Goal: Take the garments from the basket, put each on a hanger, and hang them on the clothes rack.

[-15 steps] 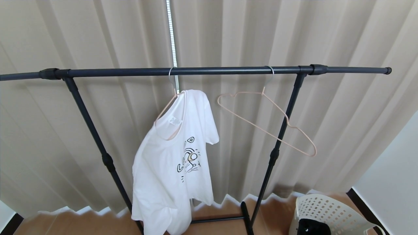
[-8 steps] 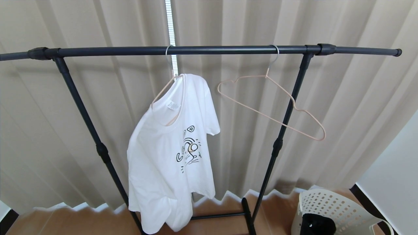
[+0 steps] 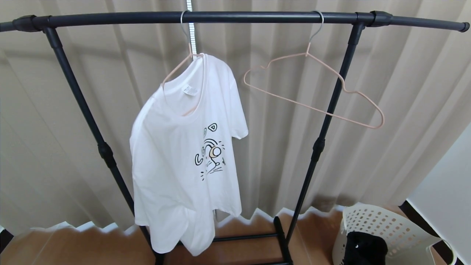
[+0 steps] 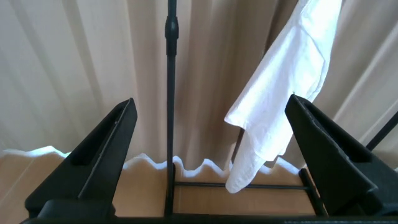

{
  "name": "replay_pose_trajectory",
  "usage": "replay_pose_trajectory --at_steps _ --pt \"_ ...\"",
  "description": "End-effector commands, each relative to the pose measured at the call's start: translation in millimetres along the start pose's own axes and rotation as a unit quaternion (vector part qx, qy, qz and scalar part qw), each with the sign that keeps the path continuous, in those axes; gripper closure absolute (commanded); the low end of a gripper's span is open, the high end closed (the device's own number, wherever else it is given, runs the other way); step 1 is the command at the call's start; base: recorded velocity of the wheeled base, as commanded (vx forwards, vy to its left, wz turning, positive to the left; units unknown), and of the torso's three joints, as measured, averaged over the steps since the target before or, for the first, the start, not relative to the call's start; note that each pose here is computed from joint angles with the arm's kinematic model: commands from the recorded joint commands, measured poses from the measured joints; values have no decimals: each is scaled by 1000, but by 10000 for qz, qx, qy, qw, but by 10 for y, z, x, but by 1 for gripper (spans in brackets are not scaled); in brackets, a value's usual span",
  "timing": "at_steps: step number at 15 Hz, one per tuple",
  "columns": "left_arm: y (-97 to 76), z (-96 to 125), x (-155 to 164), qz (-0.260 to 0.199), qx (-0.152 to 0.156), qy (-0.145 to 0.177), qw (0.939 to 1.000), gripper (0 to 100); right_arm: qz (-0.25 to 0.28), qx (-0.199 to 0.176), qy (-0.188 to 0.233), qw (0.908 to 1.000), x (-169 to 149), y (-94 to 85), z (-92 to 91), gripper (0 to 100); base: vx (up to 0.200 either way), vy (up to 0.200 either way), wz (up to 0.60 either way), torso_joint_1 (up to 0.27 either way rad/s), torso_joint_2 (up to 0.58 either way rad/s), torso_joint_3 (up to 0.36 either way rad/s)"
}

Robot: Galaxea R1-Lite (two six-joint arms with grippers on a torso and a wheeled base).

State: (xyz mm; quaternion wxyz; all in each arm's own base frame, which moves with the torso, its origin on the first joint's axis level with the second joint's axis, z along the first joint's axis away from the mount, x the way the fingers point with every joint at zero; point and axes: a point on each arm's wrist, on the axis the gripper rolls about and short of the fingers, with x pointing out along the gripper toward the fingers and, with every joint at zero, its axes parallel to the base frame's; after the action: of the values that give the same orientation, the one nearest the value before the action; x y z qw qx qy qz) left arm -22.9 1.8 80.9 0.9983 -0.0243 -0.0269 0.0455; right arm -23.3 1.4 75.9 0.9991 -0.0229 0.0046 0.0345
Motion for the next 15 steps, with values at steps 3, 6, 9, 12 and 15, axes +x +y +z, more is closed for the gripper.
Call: replay_pose_trajectory --at_steps 3,6,9,12,15 --pt "-1 1 0 -9 -5 -2 10000 0 9 -7 -1 10000 -1 0 0 0 0 0 0 -155 502 336" --pt "0 1 0 14 -12 -3 10000 0 -6 1 0 10000 1 0 -2 0 0 0 0 -115 401 290" --pt "2 1 0 60 -20 -5 10000 0 -6 8 0 10000 1 0 -2 0 0 0 0 -82 339 255" --pt "0 1 0 6 -5 -3 10000 0 -7 0 -8 10000 -1 0 2 0 0 0 0 -72 362 284" --pt "0 1 0 6 -12 -3 10000 0 1 16 -8 10000 -1 0 2 0 0 0 0 -43 323 269"
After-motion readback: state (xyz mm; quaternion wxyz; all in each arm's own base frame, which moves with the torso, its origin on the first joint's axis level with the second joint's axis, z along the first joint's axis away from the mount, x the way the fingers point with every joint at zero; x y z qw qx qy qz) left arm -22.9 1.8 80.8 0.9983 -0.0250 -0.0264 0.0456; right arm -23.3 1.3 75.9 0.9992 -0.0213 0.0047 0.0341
